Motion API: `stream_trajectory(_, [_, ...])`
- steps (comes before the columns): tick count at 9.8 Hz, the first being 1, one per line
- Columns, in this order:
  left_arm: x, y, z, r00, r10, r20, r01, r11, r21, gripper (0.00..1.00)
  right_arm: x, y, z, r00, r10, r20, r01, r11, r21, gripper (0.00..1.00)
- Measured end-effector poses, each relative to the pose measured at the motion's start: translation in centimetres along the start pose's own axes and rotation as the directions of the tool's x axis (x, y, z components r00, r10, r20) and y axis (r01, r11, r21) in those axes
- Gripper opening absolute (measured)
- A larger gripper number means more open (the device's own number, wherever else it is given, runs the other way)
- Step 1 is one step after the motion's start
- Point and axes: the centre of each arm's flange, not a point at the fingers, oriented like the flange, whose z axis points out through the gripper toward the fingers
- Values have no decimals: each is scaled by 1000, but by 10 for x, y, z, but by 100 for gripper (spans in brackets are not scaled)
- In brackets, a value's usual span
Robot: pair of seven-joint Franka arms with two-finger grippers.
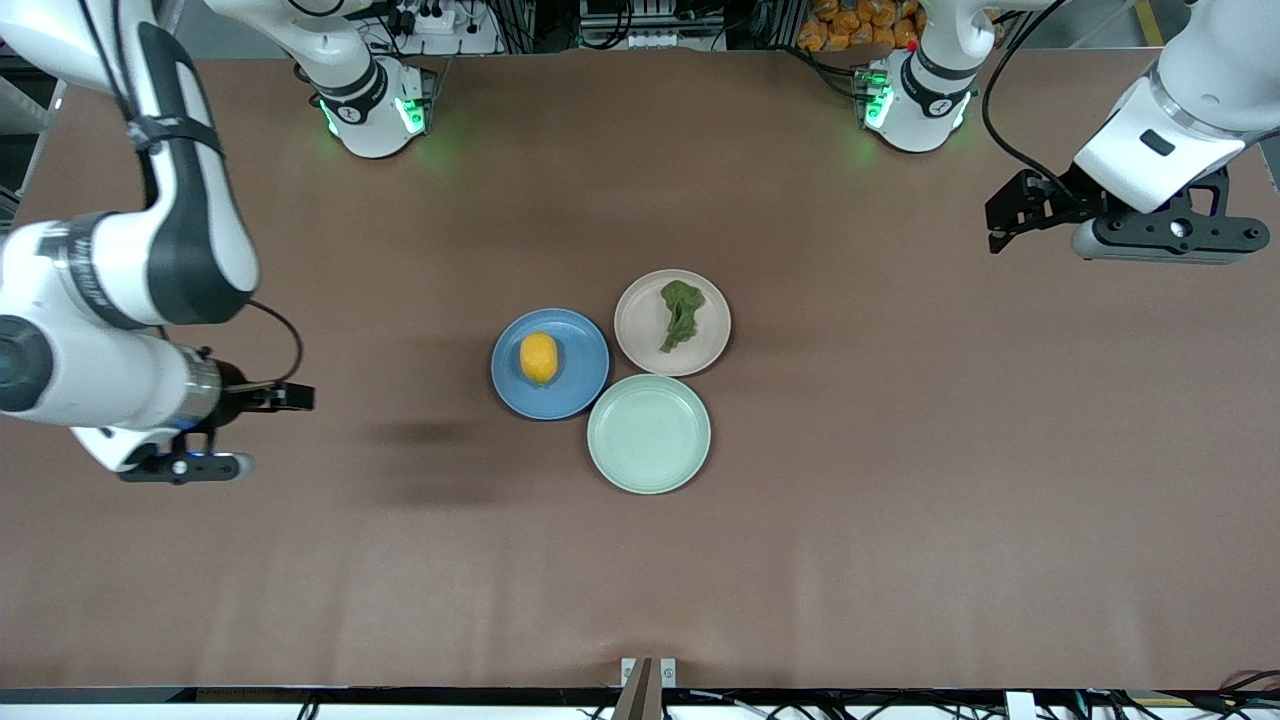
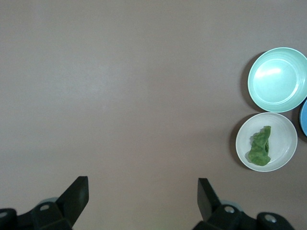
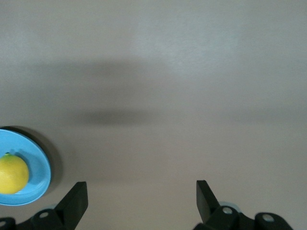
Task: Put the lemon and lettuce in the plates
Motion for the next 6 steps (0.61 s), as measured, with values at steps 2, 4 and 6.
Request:
stream_trajectory(2, [0, 1, 0, 1000, 2, 2, -2, 1000, 0, 100, -9, 23, -23, 999, 24, -30, -24, 1000, -9, 100])
stream_trajectory(4, [-1, 1, 0, 1000, 3, 4, -3, 1000, 1, 100, -24, 33, -45, 998, 38, -54, -39, 999, -8, 100])
stream_trajectory(6, [-2, 1, 0, 1000, 3, 10, -3, 1000, 2, 100, -46, 39, -64, 996, 47, -72, -48, 999, -3, 100])
